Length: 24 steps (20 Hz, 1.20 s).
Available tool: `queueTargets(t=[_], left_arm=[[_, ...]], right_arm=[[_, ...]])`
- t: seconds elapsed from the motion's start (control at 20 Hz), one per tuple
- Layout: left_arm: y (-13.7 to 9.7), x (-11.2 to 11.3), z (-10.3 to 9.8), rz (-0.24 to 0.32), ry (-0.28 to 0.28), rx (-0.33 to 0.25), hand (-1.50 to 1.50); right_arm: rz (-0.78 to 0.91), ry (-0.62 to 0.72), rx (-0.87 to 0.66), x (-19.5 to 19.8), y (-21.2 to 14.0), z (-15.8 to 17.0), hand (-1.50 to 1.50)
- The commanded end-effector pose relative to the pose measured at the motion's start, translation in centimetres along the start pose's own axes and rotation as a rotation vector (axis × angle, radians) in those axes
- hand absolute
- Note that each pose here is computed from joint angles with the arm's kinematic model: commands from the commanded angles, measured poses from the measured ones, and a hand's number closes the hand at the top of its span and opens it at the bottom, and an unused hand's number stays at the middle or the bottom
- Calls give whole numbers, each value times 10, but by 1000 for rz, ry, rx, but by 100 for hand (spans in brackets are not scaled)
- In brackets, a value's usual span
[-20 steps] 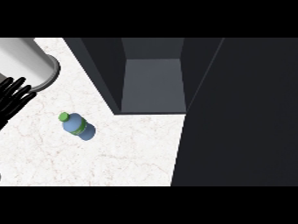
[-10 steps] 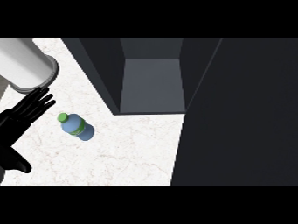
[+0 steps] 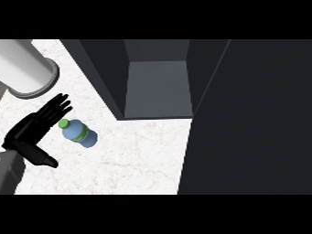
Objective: Pick up the bottled water, place it into the cabinet and close the cabinet
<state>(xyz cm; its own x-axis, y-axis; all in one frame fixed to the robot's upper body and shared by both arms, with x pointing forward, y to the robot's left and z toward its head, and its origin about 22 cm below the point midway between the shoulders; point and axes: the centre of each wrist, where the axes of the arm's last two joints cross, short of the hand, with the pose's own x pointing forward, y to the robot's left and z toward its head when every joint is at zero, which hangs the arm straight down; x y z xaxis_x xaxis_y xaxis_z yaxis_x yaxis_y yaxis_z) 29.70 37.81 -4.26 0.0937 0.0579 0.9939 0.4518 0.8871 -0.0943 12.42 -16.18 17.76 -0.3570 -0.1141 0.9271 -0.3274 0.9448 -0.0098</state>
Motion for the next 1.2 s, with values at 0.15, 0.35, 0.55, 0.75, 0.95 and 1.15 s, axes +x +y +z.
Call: queueTargets(t=[0.15,0.35,0.55,0.75,0.95,1.15], left_arm=[[-9,-36,1,52,-33,-40,-150],[-11,-54,6,48,-41,1,-150],[-11,-61,14,63,-67,9,-150],[-20,-68,0,67,-87,35,-150],[-20,-58,-21,109,-105,52,-150],[-34,-71,-22,122,-160,53,-150]], right_arm=[[81,-34,-25,22,-8,15,-150],[61,-52,-32,19,-3,12,-150],[79,-54,-41,21,-2,7,-150],[54,-44,-28,11,4,7,-150],[75,-52,-19,11,-2,11,-150],[72,-51,-23,15,-6,13,-150]])
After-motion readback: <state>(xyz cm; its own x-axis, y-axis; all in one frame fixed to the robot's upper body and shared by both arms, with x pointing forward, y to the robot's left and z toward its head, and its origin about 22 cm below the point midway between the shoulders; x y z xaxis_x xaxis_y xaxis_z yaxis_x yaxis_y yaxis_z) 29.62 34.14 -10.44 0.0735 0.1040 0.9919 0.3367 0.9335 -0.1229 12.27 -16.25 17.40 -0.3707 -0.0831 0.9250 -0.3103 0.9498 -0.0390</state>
